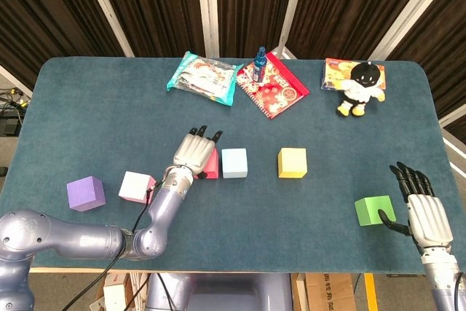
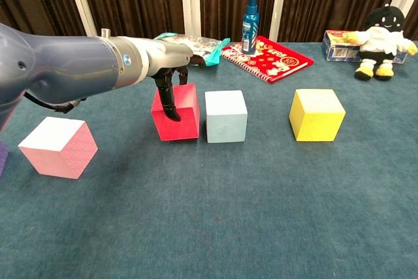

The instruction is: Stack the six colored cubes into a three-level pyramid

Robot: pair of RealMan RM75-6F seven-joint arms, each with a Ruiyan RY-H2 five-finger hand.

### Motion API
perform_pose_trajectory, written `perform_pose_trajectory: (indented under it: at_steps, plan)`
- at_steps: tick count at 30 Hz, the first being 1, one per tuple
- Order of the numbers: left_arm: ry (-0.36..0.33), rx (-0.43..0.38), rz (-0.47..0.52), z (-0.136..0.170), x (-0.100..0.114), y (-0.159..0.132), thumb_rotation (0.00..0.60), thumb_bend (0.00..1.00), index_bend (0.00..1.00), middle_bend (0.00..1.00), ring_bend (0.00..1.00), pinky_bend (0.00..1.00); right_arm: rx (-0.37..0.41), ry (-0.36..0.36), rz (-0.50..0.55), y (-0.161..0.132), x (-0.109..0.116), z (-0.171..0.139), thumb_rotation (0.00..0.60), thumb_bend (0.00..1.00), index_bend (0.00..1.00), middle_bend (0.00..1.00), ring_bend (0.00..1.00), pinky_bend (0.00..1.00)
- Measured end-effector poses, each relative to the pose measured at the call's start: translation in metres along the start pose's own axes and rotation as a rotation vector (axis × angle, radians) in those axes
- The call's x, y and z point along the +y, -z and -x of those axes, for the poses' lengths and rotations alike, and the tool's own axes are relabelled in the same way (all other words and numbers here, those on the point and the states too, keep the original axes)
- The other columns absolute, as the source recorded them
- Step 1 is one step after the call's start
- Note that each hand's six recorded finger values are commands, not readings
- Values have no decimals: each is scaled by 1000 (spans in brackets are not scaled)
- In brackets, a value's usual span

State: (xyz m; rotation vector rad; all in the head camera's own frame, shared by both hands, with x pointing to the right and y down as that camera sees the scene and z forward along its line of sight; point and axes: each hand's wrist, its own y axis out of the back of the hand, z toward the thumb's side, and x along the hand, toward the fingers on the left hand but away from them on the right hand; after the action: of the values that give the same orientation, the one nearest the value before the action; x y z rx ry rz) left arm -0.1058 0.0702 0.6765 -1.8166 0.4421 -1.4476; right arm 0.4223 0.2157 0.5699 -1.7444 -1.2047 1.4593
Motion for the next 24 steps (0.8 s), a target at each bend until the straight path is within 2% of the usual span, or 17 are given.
perform_pose_trajectory:
  at_steps: [24]
  plan:
    - [26, 7, -12, -17, -9, -28, 600, 267, 3, 405, 56, 136, -10, -13, 41, 2, 1, 1, 600, 329, 0, 0, 0, 0]
